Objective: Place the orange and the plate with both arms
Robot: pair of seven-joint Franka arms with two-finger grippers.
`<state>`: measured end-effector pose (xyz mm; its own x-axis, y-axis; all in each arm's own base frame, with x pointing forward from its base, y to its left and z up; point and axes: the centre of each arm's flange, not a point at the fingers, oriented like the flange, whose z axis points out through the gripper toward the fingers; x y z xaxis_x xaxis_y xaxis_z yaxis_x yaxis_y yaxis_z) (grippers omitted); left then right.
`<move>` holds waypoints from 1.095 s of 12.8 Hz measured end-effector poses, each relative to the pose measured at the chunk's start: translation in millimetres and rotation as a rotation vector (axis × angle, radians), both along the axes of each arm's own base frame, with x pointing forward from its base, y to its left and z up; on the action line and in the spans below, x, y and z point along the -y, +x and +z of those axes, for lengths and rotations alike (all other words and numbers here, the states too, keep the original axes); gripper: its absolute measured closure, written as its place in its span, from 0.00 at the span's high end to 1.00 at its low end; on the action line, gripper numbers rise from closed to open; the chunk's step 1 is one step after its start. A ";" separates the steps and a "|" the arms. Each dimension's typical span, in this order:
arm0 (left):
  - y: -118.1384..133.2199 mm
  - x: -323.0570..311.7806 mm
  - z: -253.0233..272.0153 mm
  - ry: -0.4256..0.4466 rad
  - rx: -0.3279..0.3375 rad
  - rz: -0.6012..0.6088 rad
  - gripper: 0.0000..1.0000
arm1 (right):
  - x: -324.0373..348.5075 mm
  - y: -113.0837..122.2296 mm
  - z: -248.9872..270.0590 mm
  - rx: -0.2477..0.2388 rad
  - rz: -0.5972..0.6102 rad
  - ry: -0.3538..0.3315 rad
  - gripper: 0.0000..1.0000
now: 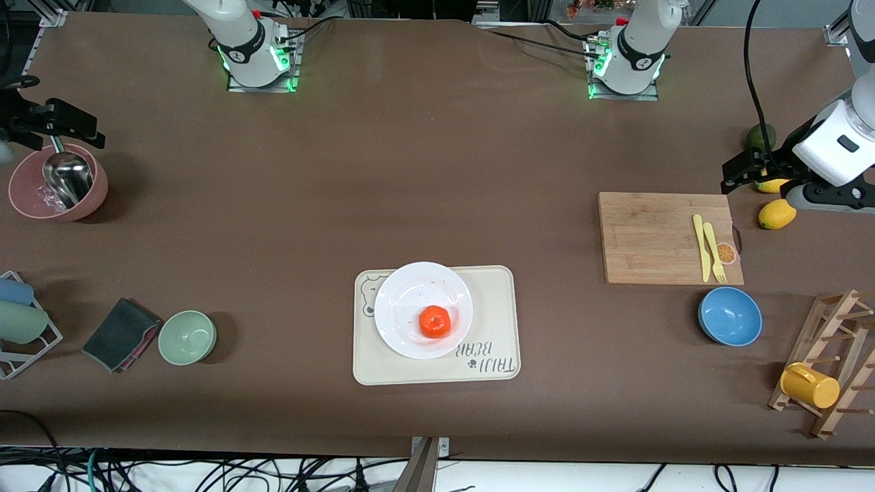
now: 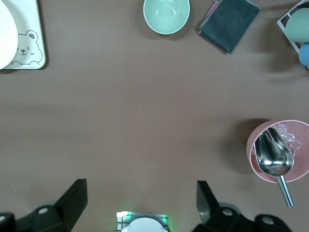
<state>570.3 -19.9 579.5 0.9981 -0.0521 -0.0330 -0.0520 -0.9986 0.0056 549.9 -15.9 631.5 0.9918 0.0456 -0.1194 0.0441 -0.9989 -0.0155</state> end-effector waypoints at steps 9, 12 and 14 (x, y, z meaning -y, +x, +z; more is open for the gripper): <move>0.4 2.3 -1.1 0.000 -0.002 -0.004 1.00 | -4.3 6.8 -10.5 -0.018 0.010 -0.017 1.00; 0.4 2.3 -1.1 0.000 -0.002 -0.004 1.00 | -4.5 7.2 -11.1 -0.019 0.011 -0.018 1.00; 0.4 2.3 -1.1 0.000 -0.002 -0.004 1.00 | -4.5 7.2 -11.1 -0.019 0.011 -0.018 1.00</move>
<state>570.7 -22.1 578.4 0.9978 -0.0561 -0.0349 -0.0560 -0.9984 0.0057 557.1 -11.4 620.4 0.9887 0.0542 -0.1395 0.0549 -0.9985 0.0013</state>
